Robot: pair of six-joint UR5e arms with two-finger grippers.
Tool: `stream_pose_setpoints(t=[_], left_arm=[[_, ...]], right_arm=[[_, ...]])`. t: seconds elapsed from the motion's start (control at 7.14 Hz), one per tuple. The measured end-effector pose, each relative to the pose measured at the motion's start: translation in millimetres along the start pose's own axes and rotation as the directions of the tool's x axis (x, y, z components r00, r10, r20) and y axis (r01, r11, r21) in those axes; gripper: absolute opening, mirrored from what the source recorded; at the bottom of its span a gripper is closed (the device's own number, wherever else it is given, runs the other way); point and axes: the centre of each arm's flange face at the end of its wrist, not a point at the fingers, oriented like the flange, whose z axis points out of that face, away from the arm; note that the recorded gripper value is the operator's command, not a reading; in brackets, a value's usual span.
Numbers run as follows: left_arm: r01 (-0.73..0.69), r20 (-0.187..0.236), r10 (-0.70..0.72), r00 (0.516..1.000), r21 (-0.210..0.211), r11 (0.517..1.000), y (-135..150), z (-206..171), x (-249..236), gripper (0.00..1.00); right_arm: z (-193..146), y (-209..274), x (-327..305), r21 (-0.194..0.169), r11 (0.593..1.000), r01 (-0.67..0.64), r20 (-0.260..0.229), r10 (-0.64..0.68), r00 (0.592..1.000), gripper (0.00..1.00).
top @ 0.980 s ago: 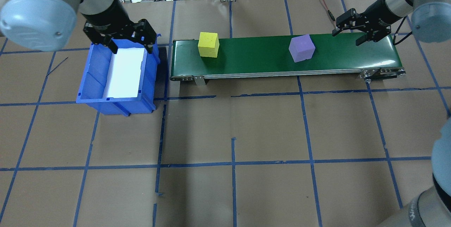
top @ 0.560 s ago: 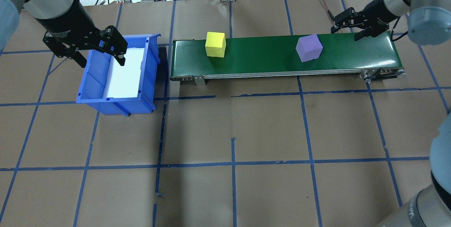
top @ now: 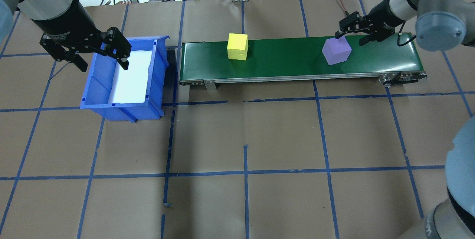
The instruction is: Move block left to right into plate
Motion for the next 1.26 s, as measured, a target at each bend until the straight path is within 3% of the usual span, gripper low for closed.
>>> stream_pose_setpoints(t=[0.28, 0.56, 0.7, 0.84, 0.98, 1.26], left_arm=[[-0.009, 0.009, 0.009, 1.000, 0.027, 1.000, 0, -4, 1, 1.00], [-0.009, 0.018, 0.007, 1.000, 0.100, 0.995, -6, -12, 1, 1.00], [-0.009, 0.019, 0.007, 1.000, 0.113, 0.994, -7, -14, 2, 1.00], [-0.012, 0.018, 0.010, 1.000, 0.116, 0.993, -7, -14, 4, 1.00], [-0.015, 0.018, 0.013, 1.000, 0.117, 0.993, -7, -13, 6, 1.00], [-0.019, 0.018, 0.017, 1.000, 0.118, 0.993, -7, -13, 7, 1.00]], right_arm=[[15, 7, -1, -0.027, 1.000, 0.014, -0.002, -0.014, 1.000, 1.00], [27, 15, 6, -0.055, 0.998, 0.015, -0.035, -0.017, 0.999, 1.00], [35, 21, 11, -0.069, 0.997, 0.016, -0.055, -0.020, 0.998, 0.84], [39, 24, 16, -0.077, 0.997, 0.013, -0.076, -0.019, 0.997, 0.46], [39, 23, 19, -0.074, 0.997, 0.014, -0.088, -0.021, 0.996, 0.23], [30, 19, 23, -0.064, 0.998, 0.018, -0.132, -0.027, 0.991, 0.18]])
